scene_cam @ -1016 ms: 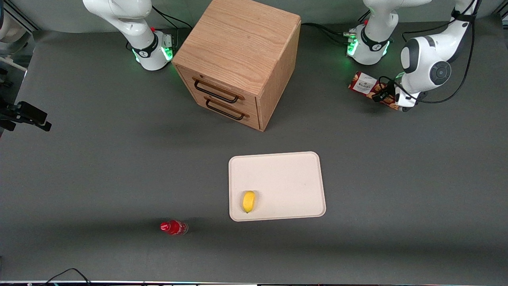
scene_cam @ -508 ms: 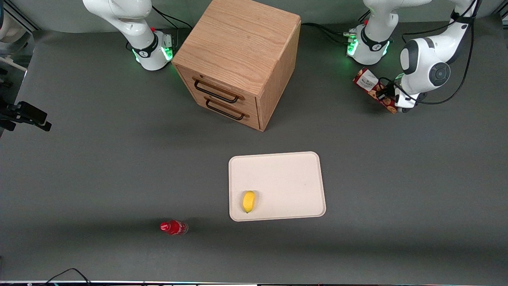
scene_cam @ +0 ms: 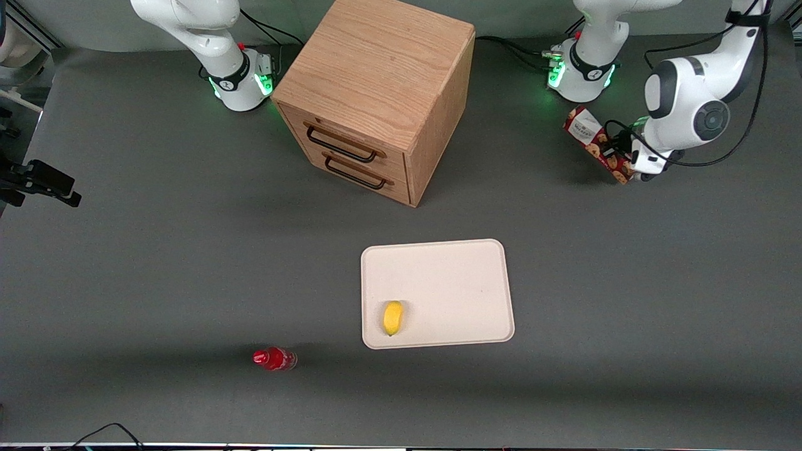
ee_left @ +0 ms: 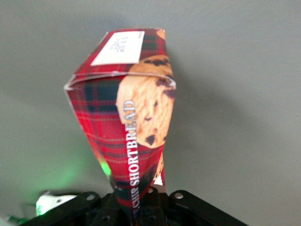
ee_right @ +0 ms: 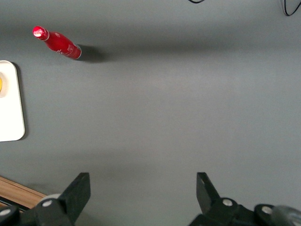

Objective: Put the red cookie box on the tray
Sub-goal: 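Lift the cookie box upright with the left gripper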

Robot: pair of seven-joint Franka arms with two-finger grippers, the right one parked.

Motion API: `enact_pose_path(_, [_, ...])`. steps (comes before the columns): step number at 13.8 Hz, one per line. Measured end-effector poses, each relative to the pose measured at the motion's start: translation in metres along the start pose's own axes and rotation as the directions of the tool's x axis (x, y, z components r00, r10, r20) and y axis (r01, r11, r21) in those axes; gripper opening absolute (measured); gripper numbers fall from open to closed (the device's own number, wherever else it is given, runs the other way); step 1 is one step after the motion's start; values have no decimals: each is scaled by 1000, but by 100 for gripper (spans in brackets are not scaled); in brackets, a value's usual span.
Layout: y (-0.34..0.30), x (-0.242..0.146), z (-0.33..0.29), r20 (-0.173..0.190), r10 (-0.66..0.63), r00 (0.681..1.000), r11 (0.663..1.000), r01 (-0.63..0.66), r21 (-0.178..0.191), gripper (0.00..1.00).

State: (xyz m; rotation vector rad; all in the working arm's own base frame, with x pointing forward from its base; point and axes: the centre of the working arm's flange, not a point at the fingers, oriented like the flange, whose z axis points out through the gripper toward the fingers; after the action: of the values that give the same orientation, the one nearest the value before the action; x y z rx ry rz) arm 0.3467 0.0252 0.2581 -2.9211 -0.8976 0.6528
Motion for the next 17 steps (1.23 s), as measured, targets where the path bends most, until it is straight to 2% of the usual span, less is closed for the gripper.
enact_pose_path(6, [15,-44,-193,-31,85,996,996,-85,-3,4])
enact_pose_path(9, [20,-72,-270,-69,121,990,993,-121,-2,4])
enact_pose_path(12, [24,-75,-285,-93,151,984,988,-152,-7,4])
enact_pose_path(14, [43,-76,-288,-113,209,971,978,-210,7,4])
enact_pose_path(17, [119,-101,-291,-199,343,918,939,-337,62,4])
